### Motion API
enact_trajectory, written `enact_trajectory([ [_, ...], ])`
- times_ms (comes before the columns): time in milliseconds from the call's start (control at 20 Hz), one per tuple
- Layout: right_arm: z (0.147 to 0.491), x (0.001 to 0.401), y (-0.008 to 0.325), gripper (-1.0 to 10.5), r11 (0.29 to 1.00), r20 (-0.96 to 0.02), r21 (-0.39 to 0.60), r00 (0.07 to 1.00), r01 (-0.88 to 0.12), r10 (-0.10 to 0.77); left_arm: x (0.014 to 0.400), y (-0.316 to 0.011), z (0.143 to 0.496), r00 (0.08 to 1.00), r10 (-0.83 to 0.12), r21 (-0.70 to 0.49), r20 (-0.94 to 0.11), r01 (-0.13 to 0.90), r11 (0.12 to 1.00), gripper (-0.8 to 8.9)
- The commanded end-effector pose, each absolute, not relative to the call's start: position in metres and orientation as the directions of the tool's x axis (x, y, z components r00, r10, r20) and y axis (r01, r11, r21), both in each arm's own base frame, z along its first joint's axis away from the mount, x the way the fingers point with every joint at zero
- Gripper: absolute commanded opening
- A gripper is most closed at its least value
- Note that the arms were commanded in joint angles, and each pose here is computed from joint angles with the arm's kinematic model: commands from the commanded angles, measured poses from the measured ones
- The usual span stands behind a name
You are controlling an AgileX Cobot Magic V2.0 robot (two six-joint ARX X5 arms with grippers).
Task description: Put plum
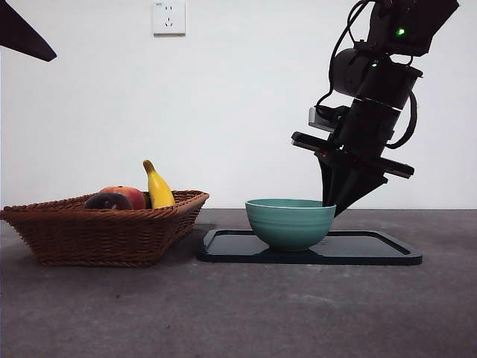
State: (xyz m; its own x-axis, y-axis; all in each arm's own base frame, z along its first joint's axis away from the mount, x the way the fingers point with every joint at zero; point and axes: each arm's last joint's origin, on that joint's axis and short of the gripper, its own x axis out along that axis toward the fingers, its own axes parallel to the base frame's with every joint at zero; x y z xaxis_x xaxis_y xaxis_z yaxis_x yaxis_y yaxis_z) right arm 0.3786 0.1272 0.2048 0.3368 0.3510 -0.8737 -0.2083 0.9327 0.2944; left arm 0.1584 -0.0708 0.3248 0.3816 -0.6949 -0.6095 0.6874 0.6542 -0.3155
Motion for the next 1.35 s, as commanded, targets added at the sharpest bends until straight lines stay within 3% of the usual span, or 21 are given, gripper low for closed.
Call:
enact_trajectory([
  [50, 0.205, 0.385, 0.131, 0.1, 0.930, -0.866, 0.289, 0.354, -0.226, 0.355, 0.160, -0.072, 0.328, 0.384, -0.704, -0.298, -0.598, 0.709, 0.640, 4.36],
  [250, 0.219, 0.386, 0.132, 0.1, 0.927, -0.847, 0.294, 0.387, -0.233, 0.366, 0.159, -0.072, 0.328, 0.380, -0.703, -0.302, -0.602, 0.707, 0.640, 4.36],
  [500, 0.270, 0.368, 0.126, 0.1, 0.916, -0.794, 0.295, 0.464, -0.273, 0.394, 0.159, -0.072, 0.327, 0.377, -0.701, -0.304, -0.605, 0.705, 0.641, 4.36],
  [1000, 0.367, 0.267, 0.110, 0.1, 0.880, -0.735, 0.254, 0.511, -0.402, 0.446, 0.159, -0.072, 0.327, 0.376, -0.701, -0.304, -0.606, 0.705, 0.641, 4.36],
  [1150, 0.371, 0.240, 0.114, 0.1, 0.860, -0.721, 0.245, 0.509, -0.448, 0.470, 0.159, -0.072, 0.327, 0.375, -0.701, -0.305, -0.607, 0.704, 0.641, 4.36],
  [1350, 0.347, 0.218, 0.122, 0.1, 0.853, -0.753, 0.216, 0.474, -0.476, 0.456, 0.159, -0.072, 0.327, 0.375, -0.701, -0.305, -0.607, 0.704, 0.641, 4.36],
])
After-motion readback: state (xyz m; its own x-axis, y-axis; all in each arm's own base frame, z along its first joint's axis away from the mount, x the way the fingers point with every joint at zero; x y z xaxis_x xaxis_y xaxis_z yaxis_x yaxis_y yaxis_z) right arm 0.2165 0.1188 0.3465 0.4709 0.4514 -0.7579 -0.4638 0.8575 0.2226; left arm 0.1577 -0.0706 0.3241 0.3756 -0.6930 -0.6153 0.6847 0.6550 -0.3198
